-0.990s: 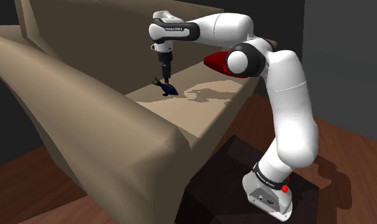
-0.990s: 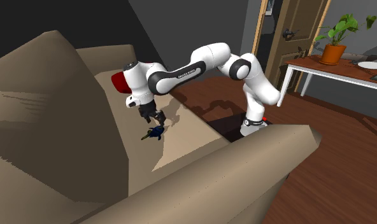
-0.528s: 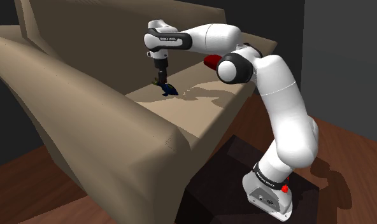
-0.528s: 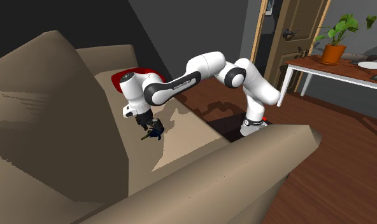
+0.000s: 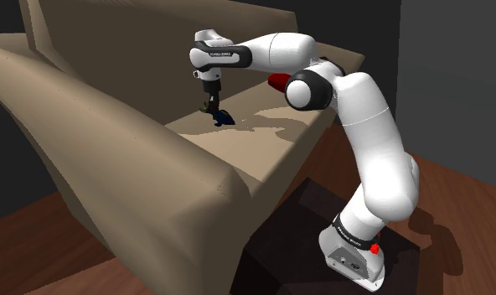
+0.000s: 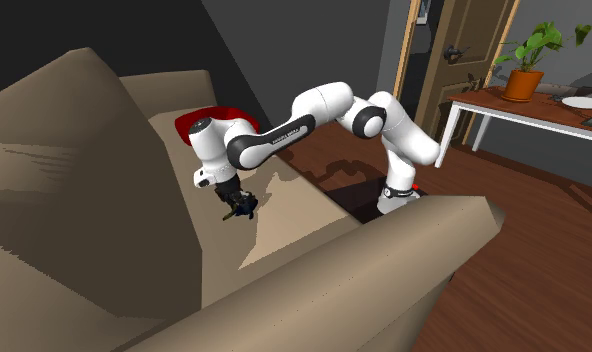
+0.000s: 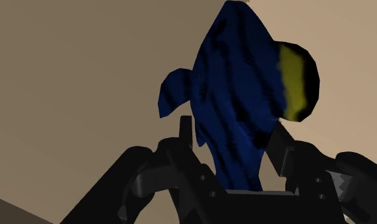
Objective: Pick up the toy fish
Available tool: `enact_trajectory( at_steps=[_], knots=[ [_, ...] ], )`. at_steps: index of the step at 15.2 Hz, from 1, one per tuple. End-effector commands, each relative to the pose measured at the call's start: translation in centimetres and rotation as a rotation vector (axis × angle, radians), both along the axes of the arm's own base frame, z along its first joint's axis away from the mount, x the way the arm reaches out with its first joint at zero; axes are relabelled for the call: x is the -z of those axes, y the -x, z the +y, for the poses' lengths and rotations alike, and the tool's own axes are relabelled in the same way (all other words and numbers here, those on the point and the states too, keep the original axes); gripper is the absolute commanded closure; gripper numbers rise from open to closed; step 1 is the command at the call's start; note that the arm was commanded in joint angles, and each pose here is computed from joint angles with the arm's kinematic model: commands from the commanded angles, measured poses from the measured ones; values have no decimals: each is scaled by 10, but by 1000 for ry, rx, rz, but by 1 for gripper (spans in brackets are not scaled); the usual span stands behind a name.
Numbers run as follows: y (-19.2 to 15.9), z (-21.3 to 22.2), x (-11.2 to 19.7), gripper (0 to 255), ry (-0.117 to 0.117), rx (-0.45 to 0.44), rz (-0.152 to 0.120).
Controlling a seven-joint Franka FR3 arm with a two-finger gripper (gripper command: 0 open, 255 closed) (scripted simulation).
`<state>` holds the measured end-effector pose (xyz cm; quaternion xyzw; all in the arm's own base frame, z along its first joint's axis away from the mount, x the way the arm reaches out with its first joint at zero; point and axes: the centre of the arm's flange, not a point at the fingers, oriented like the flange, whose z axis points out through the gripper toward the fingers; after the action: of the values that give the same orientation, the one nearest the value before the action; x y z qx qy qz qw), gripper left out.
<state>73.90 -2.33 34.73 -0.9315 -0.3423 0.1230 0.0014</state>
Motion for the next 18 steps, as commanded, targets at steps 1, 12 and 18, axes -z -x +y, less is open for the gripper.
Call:
enact_trajectory(
  at_steps=[1,12,18],
  knots=[
    [0,0,1,255,0,0,1],
    [0,1,-36,255,0,0,1],
    [0,1,-67,255,0,0,1]
  ],
)
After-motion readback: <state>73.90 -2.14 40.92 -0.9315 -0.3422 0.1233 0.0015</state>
